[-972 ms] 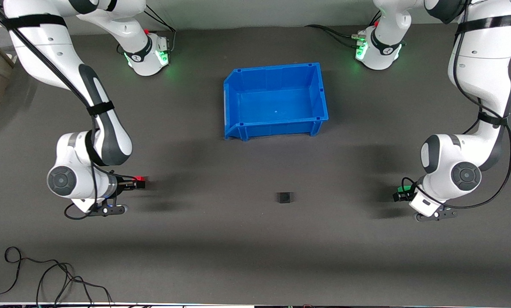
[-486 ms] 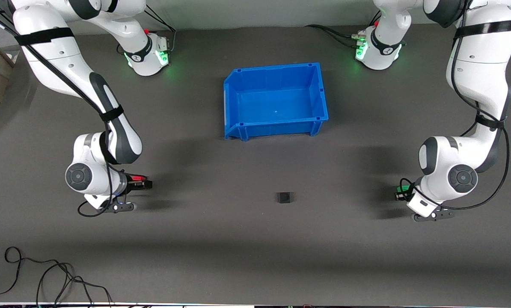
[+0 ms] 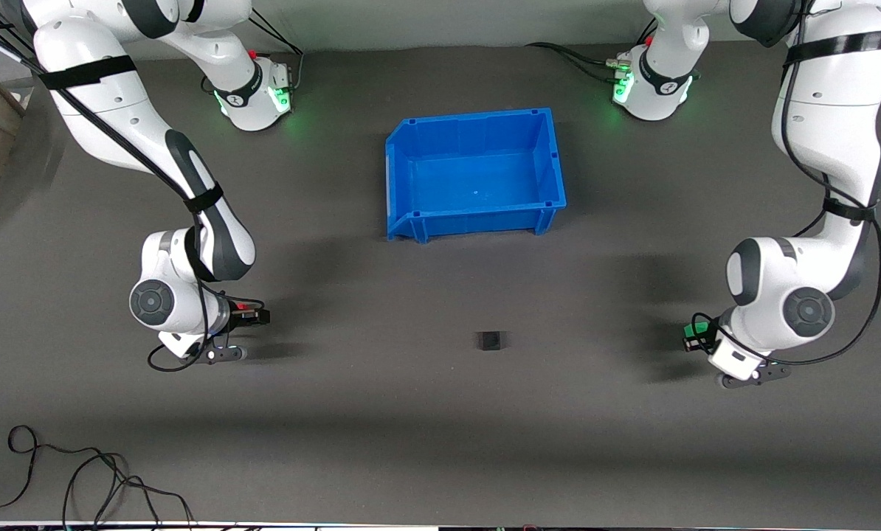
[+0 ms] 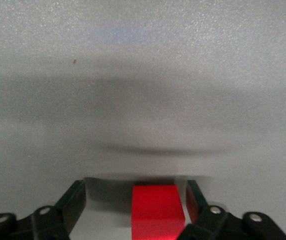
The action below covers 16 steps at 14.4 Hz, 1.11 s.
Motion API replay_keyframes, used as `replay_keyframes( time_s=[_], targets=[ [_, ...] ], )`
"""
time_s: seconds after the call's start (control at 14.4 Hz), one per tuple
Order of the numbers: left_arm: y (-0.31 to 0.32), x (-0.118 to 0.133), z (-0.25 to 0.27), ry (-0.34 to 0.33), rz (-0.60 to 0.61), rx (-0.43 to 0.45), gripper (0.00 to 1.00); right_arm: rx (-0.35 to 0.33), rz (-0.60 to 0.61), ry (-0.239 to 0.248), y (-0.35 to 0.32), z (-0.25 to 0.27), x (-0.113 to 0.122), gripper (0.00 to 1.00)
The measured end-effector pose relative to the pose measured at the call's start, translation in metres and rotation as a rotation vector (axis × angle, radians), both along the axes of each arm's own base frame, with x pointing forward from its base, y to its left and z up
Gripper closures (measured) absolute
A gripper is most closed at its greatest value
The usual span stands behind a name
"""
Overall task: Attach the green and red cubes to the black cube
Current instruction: 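Close the right gripper on the red cube while the left gripper grasps the green cube, then carry the red cube with the right gripper while the left gripper carries green toward black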
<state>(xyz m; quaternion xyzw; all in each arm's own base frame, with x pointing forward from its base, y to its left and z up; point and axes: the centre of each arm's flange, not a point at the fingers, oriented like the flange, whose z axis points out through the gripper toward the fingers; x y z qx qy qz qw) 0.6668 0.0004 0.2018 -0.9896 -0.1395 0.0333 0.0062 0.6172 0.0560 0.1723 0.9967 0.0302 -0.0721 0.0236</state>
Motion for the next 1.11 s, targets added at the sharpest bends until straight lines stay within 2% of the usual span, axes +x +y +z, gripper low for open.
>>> replay_keyframes(
  time_s=[0.07,0.14,0.28,0.35,0.42,0.49,0.62,0.69,0.83,1.11],
  targets=[
    [-0.004,0.005,0.009,0.013,0.063,-0.002,0.61,0.0,0.0,0.0,0.0,0.0,0.0,0.23],
    [-0.012,0.011,0.021,0.018,0.142,0.002,0.61,0.0,0.0,0.0,0.0,0.0,0.0,0.23],
    [-0.026,0.024,0.047,0.025,0.303,0.014,0.61,0.0,-0.001,0.0,0.0,0.0,0.0,0.34],
    [-0.035,0.029,0.059,0.023,0.381,0.018,0.61,0.0,-0.001,0.0,0.0,0.0,0.0,0.34],
    [-0.046,0.033,0.067,0.019,0.461,0.02,0.61,0.0,-0.001,-0.001,0.0,0.0,0.0,0.4],
    [-0.059,0.034,0.07,0.017,0.546,0.02,0.61,0.0,-0.001,-0.001,-0.001,0.0,0.0,0.4],
    [-0.091,0.036,0.06,0.023,0.728,0.03,0.61,0.0,-0.003,-0.003,-0.002,0.002,0.001,0.57],
    [-0.11,0.038,0.05,0.02,0.823,0.036,0.61,0.0,-0.004,-0.004,-0.002,0.002,0.001,0.61],
    [-0.137,0.045,0.032,0.004,0.95,0.029,0.61,0.0,-0.004,-0.004,-0.003,0.002,0.001,0.61],
    [-0.147,0.052,0.021,0.059,1.094,-0.034,0.61,0.0,-0.009,-0.006,-0.003,0.004,0.001,0.61]
  ],
)
